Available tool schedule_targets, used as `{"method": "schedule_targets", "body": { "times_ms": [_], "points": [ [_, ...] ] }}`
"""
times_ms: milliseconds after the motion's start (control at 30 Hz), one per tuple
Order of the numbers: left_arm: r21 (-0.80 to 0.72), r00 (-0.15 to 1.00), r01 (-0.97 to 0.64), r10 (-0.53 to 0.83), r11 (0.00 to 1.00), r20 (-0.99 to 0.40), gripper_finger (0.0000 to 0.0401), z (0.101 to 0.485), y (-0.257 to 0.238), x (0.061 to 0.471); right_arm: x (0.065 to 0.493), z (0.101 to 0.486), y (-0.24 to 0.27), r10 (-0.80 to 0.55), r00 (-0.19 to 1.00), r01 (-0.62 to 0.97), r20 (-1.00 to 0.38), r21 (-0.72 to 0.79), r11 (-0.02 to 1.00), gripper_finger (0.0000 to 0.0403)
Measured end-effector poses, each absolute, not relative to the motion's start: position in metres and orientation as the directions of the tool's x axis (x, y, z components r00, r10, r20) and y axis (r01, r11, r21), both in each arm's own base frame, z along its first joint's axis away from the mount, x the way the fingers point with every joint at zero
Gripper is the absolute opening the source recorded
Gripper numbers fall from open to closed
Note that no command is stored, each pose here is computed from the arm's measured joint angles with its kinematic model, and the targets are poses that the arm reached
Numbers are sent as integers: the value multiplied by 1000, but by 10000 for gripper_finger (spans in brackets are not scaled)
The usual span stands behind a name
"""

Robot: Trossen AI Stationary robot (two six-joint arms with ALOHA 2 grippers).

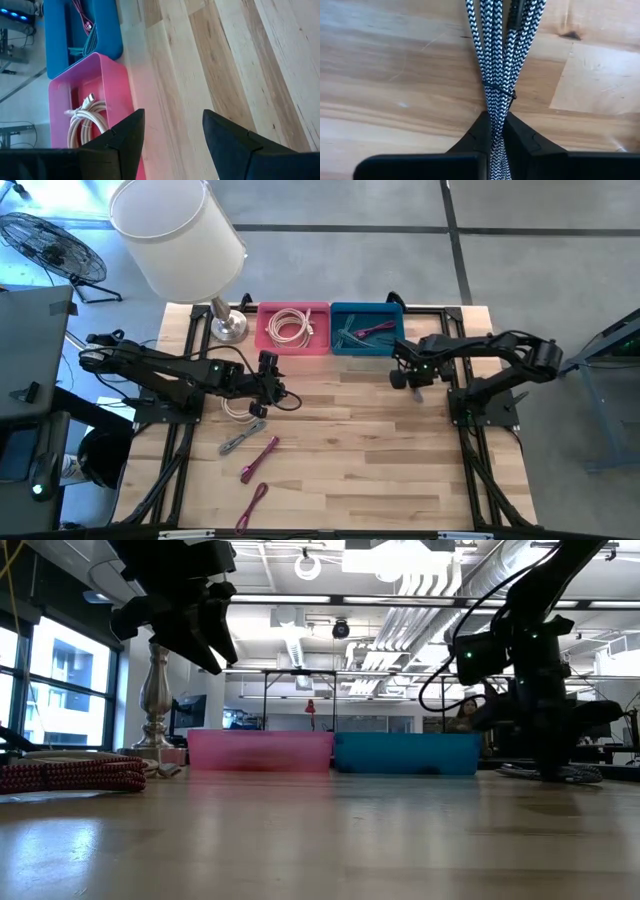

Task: Pick & Place USB Port
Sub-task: Put the top small black and white charger cable into the blue bin

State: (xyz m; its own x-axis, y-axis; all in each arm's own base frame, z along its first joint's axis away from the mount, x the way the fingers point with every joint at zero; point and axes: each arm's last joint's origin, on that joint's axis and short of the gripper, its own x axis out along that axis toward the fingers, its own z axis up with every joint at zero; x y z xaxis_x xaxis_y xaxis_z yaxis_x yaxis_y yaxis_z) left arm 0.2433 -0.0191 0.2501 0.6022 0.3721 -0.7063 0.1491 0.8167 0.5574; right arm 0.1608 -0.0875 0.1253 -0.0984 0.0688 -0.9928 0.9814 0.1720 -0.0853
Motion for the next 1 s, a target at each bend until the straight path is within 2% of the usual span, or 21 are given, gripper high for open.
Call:
{"method": "schedule_targets", "body": {
  "times_ms": [200,433,633,800,1000],
  "points": [
    [557,599,151,372,817,-708,195,250,-19,243,158,141,-71,33,-120,960,-992,-107,260,21],
    [557,600,151,372,816,-708,195,250,-19,243,167,191,-40,-28,-108,931,-994,-111,348,21],
    [559,609,142,373,817,-700,195,251,-19,244,193,248,-30,-231,103,880,-967,-20,475,21],
    [560,628,127,371,819,-684,195,252,-19,246,208,294,-44,-413,250,799,-876,-54,599,21],
    [559,627,124,372,820,-685,195,252,-19,246,217,315,-74,-460,388,706,-799,-64,706,21]
  ]
}}
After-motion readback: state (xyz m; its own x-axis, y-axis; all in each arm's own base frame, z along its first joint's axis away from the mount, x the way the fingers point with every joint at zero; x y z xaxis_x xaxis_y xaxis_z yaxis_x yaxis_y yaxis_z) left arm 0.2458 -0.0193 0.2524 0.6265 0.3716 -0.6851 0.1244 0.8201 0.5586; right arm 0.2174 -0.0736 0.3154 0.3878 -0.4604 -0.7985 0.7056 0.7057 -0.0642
